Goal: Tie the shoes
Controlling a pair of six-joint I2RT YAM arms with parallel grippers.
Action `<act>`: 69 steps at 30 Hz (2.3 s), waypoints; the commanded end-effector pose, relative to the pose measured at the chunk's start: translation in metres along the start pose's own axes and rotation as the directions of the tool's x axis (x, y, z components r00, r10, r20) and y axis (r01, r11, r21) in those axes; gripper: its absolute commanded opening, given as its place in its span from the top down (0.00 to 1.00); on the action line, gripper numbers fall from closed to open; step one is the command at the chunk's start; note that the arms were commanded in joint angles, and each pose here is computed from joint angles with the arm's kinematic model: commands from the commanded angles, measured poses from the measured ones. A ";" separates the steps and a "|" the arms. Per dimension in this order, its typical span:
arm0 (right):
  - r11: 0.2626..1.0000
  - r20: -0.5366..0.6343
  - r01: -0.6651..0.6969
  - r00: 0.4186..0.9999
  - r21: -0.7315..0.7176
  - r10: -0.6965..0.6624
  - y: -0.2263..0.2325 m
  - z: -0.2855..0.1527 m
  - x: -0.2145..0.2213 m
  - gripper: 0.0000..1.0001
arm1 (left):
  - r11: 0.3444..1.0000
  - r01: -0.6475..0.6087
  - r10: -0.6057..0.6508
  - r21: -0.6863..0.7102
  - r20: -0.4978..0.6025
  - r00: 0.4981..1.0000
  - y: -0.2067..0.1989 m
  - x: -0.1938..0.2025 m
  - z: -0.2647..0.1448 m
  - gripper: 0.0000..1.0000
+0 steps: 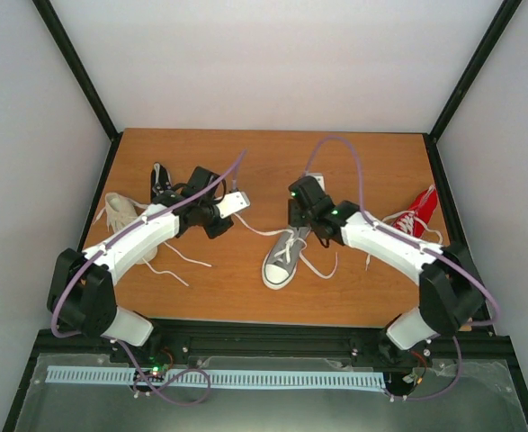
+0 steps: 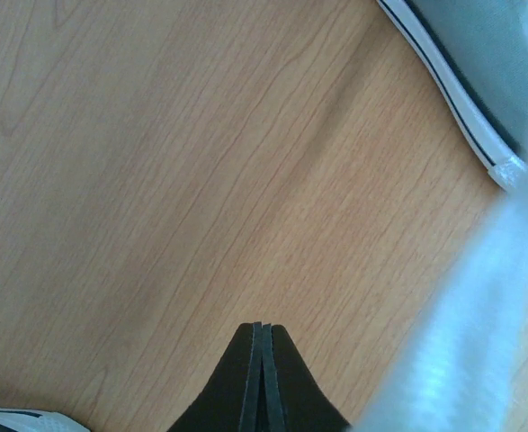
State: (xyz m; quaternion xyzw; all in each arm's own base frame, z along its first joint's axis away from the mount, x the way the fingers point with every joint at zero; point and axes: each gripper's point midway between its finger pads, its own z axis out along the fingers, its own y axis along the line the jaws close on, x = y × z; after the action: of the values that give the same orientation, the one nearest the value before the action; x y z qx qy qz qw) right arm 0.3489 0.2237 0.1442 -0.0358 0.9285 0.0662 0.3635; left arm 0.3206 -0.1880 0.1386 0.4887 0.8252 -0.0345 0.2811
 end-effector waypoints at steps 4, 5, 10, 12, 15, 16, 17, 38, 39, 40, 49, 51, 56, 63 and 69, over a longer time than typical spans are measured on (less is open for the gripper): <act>0.990 -0.092 -0.062 0.993 0.130 0.074 -0.089 -0.036 0.040 0.37 | 1.000 -0.023 0.023 0.004 0.023 0.999 -0.003 0.003 -0.005 0.99; 0.987 -0.096 -0.074 0.991 0.143 0.089 -0.097 -0.042 0.049 0.37 | 1.000 -0.023 0.023 0.014 0.026 0.999 -0.005 0.003 -0.005 0.99; 0.983 -0.196 -0.114 0.970 0.141 0.140 -0.107 -0.040 0.100 0.36 | 0.999 -0.013 0.012 0.031 0.010 1.000 -0.007 0.004 0.001 0.99; 0.986 -0.264 -0.129 0.952 0.108 0.153 -0.101 -0.032 0.121 0.36 | 0.998 0.001 -0.002 0.060 0.020 1.000 -0.012 0.003 0.004 0.99; 0.985 -0.353 -0.148 0.920 0.092 0.171 -0.096 -0.020 0.150 0.38 | 0.989 0.039 -0.042 0.143 0.017 0.999 -0.026 0.002 0.015 0.99; 0.985 -0.374 -0.154 0.911 0.083 0.174 -0.095 -0.017 0.158 0.41 | 0.984 0.045 -0.046 0.170 0.003 0.999 -0.033 0.003 0.020 0.99; 0.984 -0.392 -0.161 0.903 0.074 0.177 -0.093 -0.015 0.165 0.43 | 0.981 0.042 -0.039 0.188 -0.020 0.999 -0.040 0.007 0.027 0.99; 0.973 -0.321 -0.162 0.942 -0.164 0.103 -0.053 0.015 0.129 0.97 | 0.904 -0.214 0.264 0.370 -0.090 0.960 -0.152 0.016 0.087 0.99; 0.961 -0.329 -0.170 0.940 -0.219 0.092 -0.040 0.017 0.122 0.97 | 0.903 -0.214 0.263 0.371 -0.086 0.961 -0.152 0.016 0.085 0.99; 0.953 -0.362 -0.178 0.929 -0.247 0.080 -0.030 0.025 0.125 0.97 | 0.902 -0.213 0.261 0.375 -0.081 0.962 -0.153 0.015 0.083 0.99; 0.931 -0.320 -0.180 0.944 -0.319 0.073 0.002 0.047 0.087 0.97 | 0.878 -0.185 0.214 0.441 -0.016 0.977 -0.168 0.007 0.070 0.99; 0.922 -0.317 -0.181 0.946 -0.341 0.068 0.007 0.047 0.085 0.97 | 0.875 -0.182 0.206 0.449 -0.005 0.979 -0.169 0.005 0.071 0.99; 0.936 -0.345 -0.179 0.936 -0.304 0.067 0.002 0.053 0.088 0.97 | 0.887 -0.180 0.208 0.425 -0.020 0.978 -0.165 0.005 0.076 0.99; 0.967 -0.205 -0.155 0.972 -0.203 0.113 -0.044 0.012 0.052 0.97 | 0.974 -0.211 0.215 0.087 -0.044 0.976 -0.073 -0.009 0.037 0.99; 0.909 0.071 0.128 0.992 -0.396 -0.109 -0.016 -0.071 -0.020 0.97 | 0.985 -0.170 0.168 -0.031 -0.039 0.985 -0.020 -0.021 -0.018 0.99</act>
State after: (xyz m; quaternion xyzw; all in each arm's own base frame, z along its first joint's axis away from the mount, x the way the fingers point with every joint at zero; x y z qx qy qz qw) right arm 0.3236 0.1800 0.1418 -0.0542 0.9280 0.1988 0.3103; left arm 0.2940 -0.2307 0.1191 0.5535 0.7919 -0.0336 0.2557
